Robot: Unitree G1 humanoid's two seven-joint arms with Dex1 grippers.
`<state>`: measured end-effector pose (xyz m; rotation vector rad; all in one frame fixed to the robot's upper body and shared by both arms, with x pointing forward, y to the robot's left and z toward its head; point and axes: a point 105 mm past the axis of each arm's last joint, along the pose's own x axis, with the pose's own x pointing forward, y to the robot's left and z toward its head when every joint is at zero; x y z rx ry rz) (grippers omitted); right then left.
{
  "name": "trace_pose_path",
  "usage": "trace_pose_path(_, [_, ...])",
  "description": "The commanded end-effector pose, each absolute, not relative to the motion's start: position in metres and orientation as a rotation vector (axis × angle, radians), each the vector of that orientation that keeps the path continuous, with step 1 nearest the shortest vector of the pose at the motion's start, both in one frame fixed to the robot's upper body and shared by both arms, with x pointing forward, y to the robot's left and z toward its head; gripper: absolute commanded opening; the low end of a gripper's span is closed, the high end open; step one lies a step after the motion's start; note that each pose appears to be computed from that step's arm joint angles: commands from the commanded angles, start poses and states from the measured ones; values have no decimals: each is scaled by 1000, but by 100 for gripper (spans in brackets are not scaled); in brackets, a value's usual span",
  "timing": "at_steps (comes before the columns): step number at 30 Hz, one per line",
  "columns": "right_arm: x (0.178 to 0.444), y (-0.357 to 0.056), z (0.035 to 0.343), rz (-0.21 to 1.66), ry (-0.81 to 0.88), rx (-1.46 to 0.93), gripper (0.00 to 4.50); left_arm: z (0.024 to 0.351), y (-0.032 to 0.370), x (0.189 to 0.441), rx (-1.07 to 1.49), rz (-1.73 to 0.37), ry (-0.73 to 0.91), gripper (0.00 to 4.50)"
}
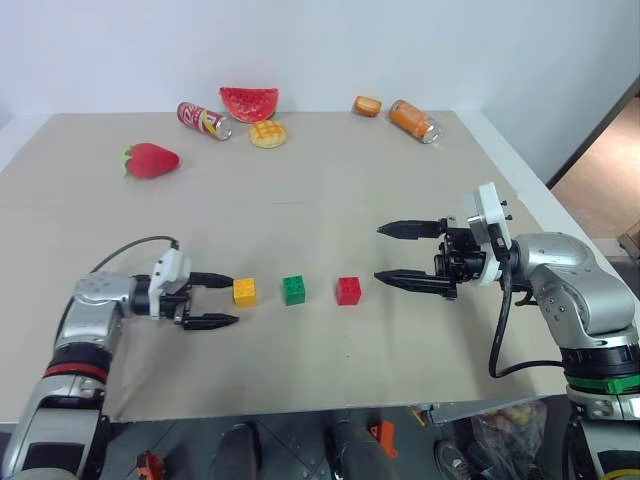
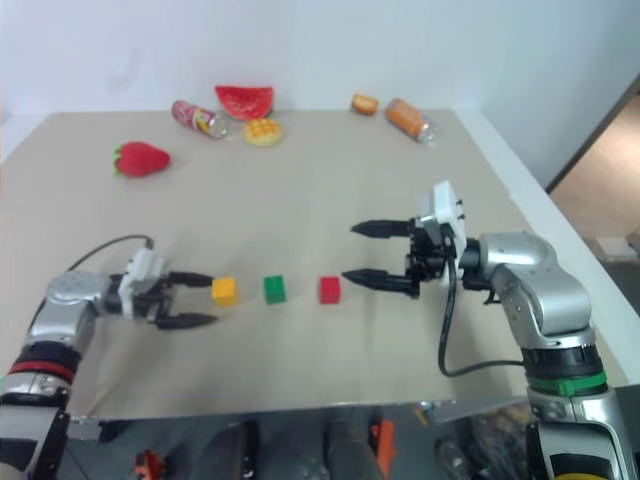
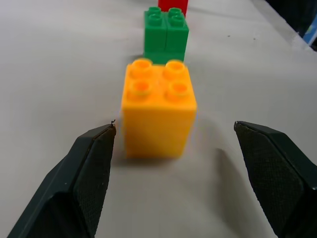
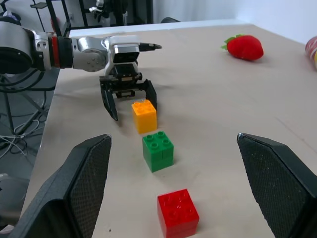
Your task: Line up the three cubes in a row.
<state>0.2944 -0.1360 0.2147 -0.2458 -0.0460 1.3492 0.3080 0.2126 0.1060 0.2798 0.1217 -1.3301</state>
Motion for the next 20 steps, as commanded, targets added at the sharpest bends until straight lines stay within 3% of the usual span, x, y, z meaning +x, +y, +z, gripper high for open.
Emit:
trace_pose_path(1, [290, -136, 231, 1359, -112, -264, 422, 122, 268, 294, 296, -1150, 130, 395])
trace_pose_path(3, [292, -138, 232, 1339, -119, -260, 422, 118, 290, 285, 280, -1036, 165, 395])
trace_pose_path(7, [309, -148, 228, 1201, -138, -234, 422, 118, 309, 289, 123, -717, 135, 395])
trace_pose_path(12, [351, -183, 210, 808, -162, -157, 422, 130, 321, 295, -39, -269, -14, 395])
trace_pose_path(16, [379, -215, 190, 474, -171, -30, 422, 132, 297, 290, -150, -201, -70, 395])
trace_pose_path(20, [387, -221, 171, 322, -172, 54, 422, 137, 282, 297, -227, -110, -121, 395])
